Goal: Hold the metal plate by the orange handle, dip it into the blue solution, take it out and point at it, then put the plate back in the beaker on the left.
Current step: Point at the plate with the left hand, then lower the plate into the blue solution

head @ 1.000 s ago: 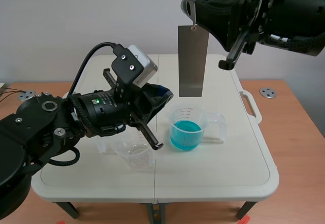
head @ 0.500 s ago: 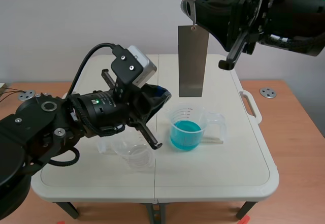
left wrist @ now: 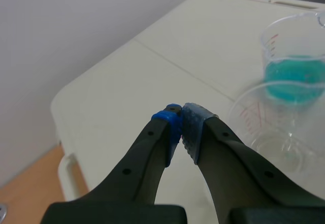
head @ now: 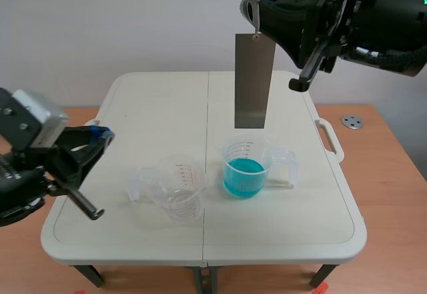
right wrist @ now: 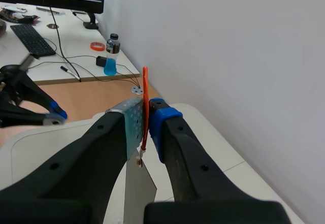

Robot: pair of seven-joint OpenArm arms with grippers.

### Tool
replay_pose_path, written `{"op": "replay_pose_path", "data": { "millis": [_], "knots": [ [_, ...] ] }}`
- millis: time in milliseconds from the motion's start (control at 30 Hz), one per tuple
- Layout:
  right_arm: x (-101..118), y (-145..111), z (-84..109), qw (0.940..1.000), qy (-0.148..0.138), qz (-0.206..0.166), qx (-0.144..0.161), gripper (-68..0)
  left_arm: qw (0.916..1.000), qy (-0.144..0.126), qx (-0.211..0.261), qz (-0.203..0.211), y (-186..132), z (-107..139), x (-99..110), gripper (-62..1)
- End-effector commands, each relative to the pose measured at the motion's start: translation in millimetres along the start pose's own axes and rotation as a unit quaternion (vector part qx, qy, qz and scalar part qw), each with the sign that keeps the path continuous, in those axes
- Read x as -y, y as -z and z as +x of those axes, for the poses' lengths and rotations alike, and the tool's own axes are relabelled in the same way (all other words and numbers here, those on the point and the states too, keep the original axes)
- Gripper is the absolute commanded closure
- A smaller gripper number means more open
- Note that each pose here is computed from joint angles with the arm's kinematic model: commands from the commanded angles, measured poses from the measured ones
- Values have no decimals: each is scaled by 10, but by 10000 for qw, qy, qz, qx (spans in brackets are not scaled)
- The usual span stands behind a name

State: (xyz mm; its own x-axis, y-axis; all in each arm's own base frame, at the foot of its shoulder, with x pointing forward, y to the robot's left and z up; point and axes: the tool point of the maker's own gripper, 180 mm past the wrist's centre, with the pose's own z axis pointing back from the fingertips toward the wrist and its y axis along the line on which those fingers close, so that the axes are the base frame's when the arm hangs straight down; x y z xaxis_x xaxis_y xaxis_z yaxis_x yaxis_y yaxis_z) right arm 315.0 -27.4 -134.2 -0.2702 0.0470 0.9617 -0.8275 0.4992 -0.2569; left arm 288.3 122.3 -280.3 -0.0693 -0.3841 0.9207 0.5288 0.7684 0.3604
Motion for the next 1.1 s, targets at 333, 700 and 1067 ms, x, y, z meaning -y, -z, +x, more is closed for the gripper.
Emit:
{"op": "replay_pose_path", "data": {
  "millis": [333, 700, 1067],
  "knots": [
    [182, 28, -109, 9989, 330, -288, 157, -13, 9901, 142, -1338, 409, -1089, -553, -238, -27],
    [198, 45, -279, 9975, 582, -404, 83, -13, 9570, -550, -2846, 74, -1972, -1235, 292, -27],
    [132, 93, -520, 9960, 773, -418, -139, -13, 9190, -1416, -3624, -631, -2431, -1638, 1156, -27]
  ]
}}
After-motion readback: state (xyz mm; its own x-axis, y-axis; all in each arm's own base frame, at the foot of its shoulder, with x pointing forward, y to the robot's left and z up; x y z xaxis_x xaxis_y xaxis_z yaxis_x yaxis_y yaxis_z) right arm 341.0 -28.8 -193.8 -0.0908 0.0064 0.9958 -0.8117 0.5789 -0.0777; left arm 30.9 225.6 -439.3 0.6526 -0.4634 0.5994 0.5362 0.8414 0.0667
